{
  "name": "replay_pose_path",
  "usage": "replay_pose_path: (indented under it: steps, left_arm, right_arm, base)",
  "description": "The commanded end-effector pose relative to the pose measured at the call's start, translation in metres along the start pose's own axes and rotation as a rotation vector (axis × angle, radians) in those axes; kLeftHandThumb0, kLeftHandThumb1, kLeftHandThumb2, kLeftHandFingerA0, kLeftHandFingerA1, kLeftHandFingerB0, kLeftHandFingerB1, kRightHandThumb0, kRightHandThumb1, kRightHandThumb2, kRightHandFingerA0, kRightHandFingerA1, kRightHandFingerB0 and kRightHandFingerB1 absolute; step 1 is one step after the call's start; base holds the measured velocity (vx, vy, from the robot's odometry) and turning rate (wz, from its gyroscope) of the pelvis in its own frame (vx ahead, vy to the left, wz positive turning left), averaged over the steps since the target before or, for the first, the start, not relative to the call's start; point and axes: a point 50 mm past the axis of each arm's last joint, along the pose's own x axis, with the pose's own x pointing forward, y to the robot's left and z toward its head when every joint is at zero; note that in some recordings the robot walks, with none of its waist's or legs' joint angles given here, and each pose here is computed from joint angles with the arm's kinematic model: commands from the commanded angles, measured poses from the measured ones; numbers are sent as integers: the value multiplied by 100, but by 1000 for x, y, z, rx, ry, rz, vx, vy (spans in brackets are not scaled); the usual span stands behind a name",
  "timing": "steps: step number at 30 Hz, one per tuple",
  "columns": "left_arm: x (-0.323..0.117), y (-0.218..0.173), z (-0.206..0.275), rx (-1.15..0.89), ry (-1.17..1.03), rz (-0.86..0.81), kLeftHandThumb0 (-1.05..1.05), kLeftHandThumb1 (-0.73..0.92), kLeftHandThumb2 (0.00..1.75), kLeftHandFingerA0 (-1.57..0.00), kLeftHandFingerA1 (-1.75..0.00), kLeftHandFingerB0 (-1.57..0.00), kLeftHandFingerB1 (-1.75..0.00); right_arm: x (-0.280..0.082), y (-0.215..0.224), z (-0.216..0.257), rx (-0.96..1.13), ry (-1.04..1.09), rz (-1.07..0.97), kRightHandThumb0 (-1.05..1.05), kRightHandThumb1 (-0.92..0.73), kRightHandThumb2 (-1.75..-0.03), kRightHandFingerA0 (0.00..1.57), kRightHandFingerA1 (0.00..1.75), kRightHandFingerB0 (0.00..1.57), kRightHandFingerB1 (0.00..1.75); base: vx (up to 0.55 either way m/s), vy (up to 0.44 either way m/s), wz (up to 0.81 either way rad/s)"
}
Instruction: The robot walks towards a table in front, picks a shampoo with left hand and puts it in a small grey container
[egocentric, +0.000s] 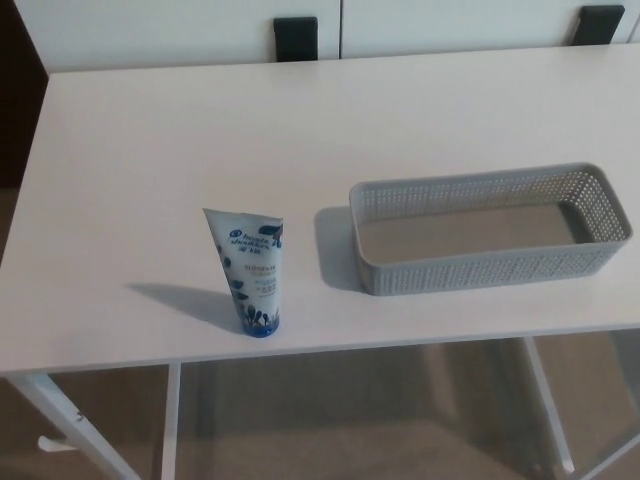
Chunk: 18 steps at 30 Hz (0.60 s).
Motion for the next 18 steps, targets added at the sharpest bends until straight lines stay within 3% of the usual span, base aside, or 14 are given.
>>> replay_pose_path:
  steps: [1,3,4,6,7,8,9,11,12,18]
  left_arm:
    - [28,-49,67,-184,-204,-347,-58,36,67,0,0,0,0]
    - [32,-55,53,-157,-154,-345,-58,36,65,0,0,0,0]
    - [32,-58,46,-155,-128,-351,-55,44,54,0,0,0,0]
    - [32,-61,36,-161,-92,-354,-57,44,54,0,0,0,0]
    - [34,-63,34,-168,-82,-354,-61,36,65,0,0,0,0]
    - [36,-64,32,-174,-76,-354,-61,36,65,0,0,0,0]
    - [39,-66,25,-175,-47,-344,-57,44,54,0,0,0,0]
    - [43,-66,20,-153,-44,-339,-58,45,54,0,0,0,0]
    - [44,-67,17,-159,-32,-337,-58,37,65,0,0,0,0]
    - [53,-74,1,-173,23,-339,-56,38,65,0,0,0,0]
  right_arm:
    - [-2,-10,-3,-78,14,-5,-36,-71,-61,64,44,53,39]
    - [-3,-7,-8,-77,22,-3,-36,-69,-61,66,45,54,40]
    - [-4,-6,-13,-62,32,-3,-34,-68,-61,69,48,54,41]
    - [-5,-6,-17,-39,41,-7,-34,-69,-61,69,47,53,40]
    - [-5,-8,-15,-43,37,-9,-34,-70,-61,69,46,53,40]
    - [-4,-9,-13,-48,32,-12,-34,-70,-61,69,46,53,40]
    - [-4,-10,-12,-61,24,-10,-35,-70,-61,67,45,53,39]
    - [-3,-10,-8,-42,18,-18,-35,-69,-61,68,46,54,40]
    - [-3,-9,-9,-52,24,-17,-36,-70,-61,66,45,52,39]
    - [-4,-12,-6,-82,5,-1,-39,-69,-61,65,47,50,39]
  base:
    - [0,0,0]
    - [0,0,0]
    - [0,0,0]
    - [0,0,0]
    - [0,0,0]
    - [0,0,0]
    - [0,0,0]
    - [0,0,0]
    - [0,0,0]
    - [0,0,0]
